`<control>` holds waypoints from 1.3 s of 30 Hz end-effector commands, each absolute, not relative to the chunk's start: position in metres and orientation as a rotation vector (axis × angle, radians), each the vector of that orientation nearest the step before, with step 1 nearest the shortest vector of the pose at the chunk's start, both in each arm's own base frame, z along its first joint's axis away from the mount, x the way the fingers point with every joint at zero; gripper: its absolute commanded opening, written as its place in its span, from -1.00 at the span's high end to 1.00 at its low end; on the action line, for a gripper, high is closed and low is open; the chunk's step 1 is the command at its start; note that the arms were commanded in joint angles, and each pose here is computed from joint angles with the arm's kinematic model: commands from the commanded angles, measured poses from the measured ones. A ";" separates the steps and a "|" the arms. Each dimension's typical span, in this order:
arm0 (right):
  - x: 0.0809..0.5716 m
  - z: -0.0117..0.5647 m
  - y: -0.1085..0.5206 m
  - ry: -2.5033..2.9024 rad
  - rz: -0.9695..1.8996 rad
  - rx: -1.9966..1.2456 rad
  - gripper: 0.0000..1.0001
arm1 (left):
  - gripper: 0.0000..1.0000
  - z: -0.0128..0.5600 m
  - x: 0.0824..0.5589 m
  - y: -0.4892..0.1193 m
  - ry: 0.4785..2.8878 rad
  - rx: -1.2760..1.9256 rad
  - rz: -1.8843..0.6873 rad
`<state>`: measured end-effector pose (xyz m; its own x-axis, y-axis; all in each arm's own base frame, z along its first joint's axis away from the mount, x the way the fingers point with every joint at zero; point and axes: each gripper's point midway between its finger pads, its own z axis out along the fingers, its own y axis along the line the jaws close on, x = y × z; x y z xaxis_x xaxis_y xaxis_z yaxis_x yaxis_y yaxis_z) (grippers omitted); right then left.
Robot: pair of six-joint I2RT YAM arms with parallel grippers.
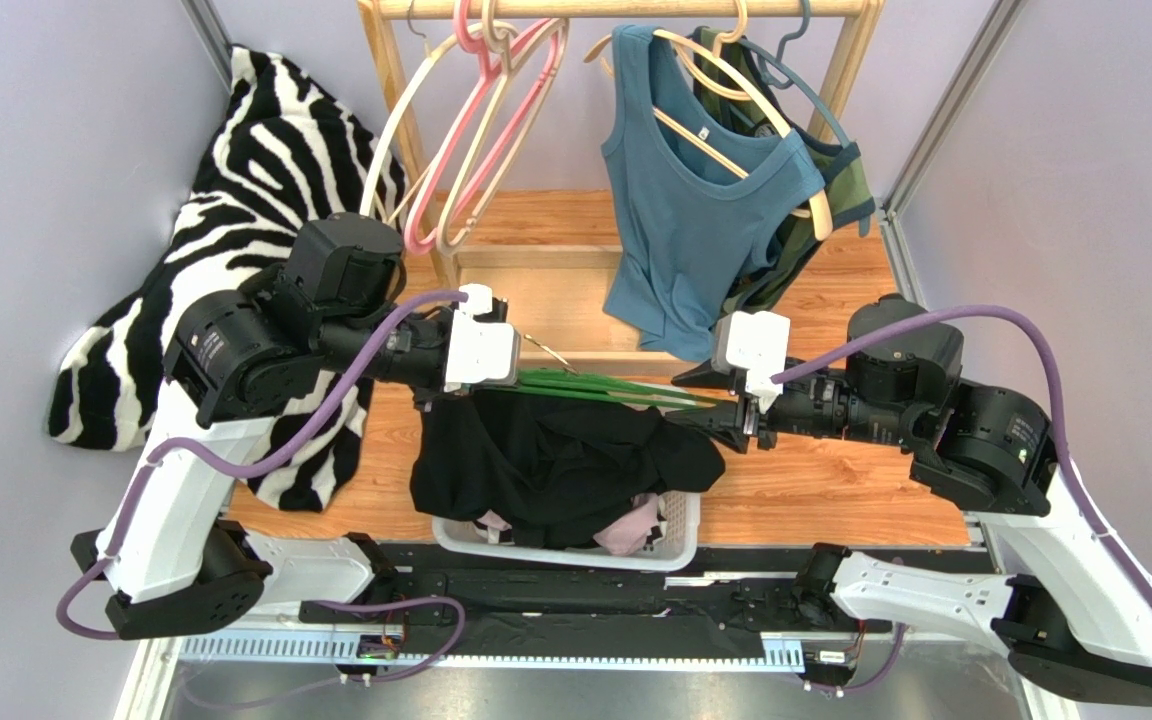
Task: Remove the tank top from the hanger
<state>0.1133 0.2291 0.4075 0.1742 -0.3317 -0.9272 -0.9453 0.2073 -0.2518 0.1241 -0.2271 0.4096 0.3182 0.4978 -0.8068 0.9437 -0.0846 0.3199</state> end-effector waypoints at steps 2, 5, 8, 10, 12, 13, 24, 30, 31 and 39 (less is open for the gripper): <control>0.117 0.402 0.225 1.422 0.682 -1.313 0.66 | 1.00 0.382 0.078 -0.190 1.477 1.842 -0.745; 0.120 0.403 0.224 1.442 0.673 -1.290 1.00 | 1.00 0.389 0.083 -0.193 1.471 1.794 -0.731; 0.118 0.404 0.223 1.448 0.683 -1.290 1.00 | 0.93 0.408 0.090 -0.198 1.419 1.711 -0.704; 0.117 0.407 0.222 1.454 0.689 -1.272 1.00 | 0.54 0.422 0.098 -0.199 1.398 1.655 -0.670; 0.118 0.412 0.217 1.451 0.682 -1.233 1.00 | 0.10 0.436 0.107 -0.202 1.390 1.581 -0.644; 0.118 0.413 0.215 1.449 0.677 -1.218 1.00 | -0.07 0.439 0.116 -0.200 1.403 1.545 -0.596; 0.107 0.432 0.170 1.420 0.632 -1.056 1.00 | -0.86 0.430 0.139 -0.182 1.477 1.437 -0.427; 0.104 0.429 0.166 1.435 0.637 -1.053 1.00 | -0.84 0.375 0.119 -0.179 1.568 1.559 -0.510; 0.104 0.428 0.167 1.435 0.637 -1.055 1.00 | -0.83 0.369 0.115 -0.179 1.578 1.583 -0.528; 0.102 0.428 0.169 1.448 0.665 -1.051 1.00 | -0.69 0.366 0.132 -0.195 1.625 1.543 -0.537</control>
